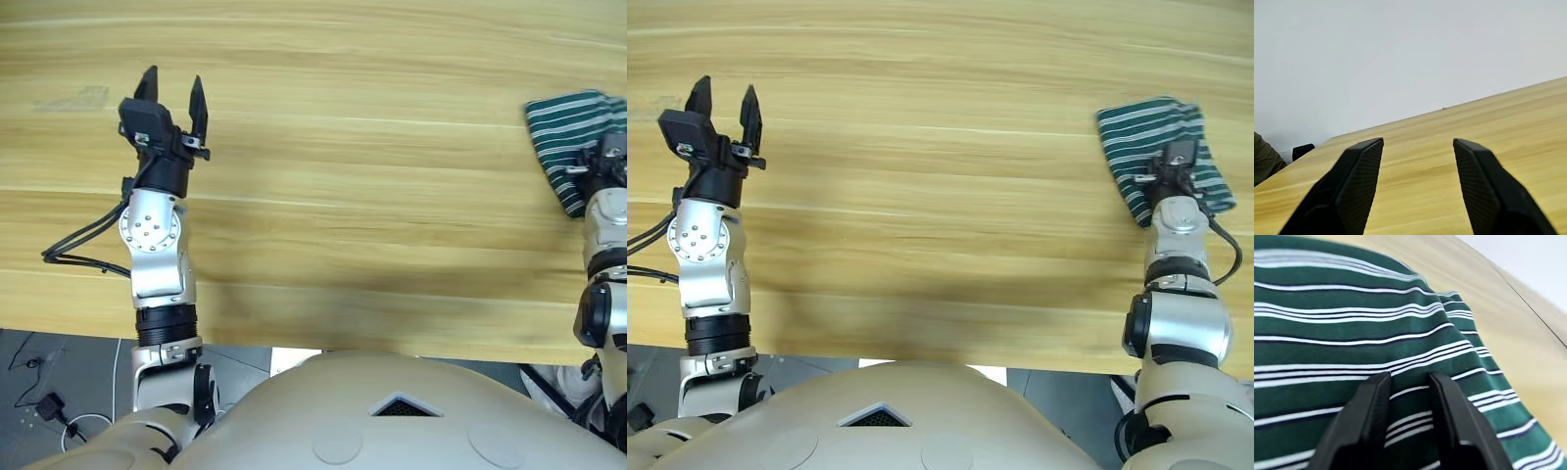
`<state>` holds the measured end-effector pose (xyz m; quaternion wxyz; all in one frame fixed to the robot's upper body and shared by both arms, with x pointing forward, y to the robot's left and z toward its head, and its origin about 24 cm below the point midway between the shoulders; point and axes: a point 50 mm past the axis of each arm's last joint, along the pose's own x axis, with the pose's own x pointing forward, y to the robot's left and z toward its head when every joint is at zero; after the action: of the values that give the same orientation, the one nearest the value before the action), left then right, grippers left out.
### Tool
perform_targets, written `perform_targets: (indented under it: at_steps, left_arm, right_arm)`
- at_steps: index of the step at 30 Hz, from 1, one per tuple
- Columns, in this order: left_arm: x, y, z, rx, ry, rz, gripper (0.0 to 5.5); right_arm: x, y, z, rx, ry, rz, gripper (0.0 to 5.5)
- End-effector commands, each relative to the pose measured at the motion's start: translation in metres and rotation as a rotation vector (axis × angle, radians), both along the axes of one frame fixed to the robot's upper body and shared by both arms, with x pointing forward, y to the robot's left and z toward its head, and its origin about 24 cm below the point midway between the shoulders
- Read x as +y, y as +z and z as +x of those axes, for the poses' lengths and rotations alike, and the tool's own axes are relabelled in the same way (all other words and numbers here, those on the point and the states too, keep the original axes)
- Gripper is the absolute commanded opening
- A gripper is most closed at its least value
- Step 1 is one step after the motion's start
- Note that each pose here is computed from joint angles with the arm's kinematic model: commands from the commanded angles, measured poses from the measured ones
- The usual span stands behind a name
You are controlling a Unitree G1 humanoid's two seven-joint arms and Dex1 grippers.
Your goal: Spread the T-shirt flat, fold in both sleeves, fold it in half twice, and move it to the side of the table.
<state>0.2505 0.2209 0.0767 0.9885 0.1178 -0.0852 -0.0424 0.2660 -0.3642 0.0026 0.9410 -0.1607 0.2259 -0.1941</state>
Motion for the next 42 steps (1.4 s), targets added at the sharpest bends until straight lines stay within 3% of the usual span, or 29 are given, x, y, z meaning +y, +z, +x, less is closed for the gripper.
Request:
perform_targets:
  at_steps: [1,8,11,15,17,22,24,30,42]
  left_arm:
    - [-0.010,-0.006,-0.003,0.023,-0.011,-0.012,2.65]
    - [-0.020,-0.013,-0.003,0.036,-0.022,-0.022,2.65]
    - [-0.020,-0.007,-0.002,-0.002,-0.013,-0.026,2.65]
    - [-0.022,0.022,-0.008,-0.131,0.012,-0.039,2.65]
    - [-0.030,0.036,-0.009,-0.190,-0.002,-0.053,2.65]
    - [-0.064,0.013,0.016,-0.169,-0.033,-0.018,2.65]
    - [-0.069,0.002,0.017,-0.169,-0.043,0.000,2.65]
    - [-0.068,0.006,0.007,-0.303,-0.003,-0.028,2.65]
    - [-0.070,-0.003,0.008,-0.266,0.011,-0.032,2.65]
  right_arm:
    - [-0.005,-0.019,-0.019,0.005,-0.218,0.147,1.43]
    - [0.002,0.011,0.007,-0.178,-0.113,0.058,1.43]
    - [0.008,0.046,0.021,-0.376,-0.033,-0.088,1.43]
    - [0.071,0.146,0.033,-0.857,0.222,-0.315,1.43]
    - [0.108,0.159,0.031,-0.953,0.327,-0.290,1.43]
    - [0.203,0.085,0.030,-0.906,0.467,0.141,1.43]
    - [0.217,0.070,0.021,-0.917,0.442,0.214,1.43]
    - [0.220,0.063,0.006,-0.945,0.476,0.146,1.43]
    - [0.209,0.052,0.002,-0.902,0.442,0.158,1.43]
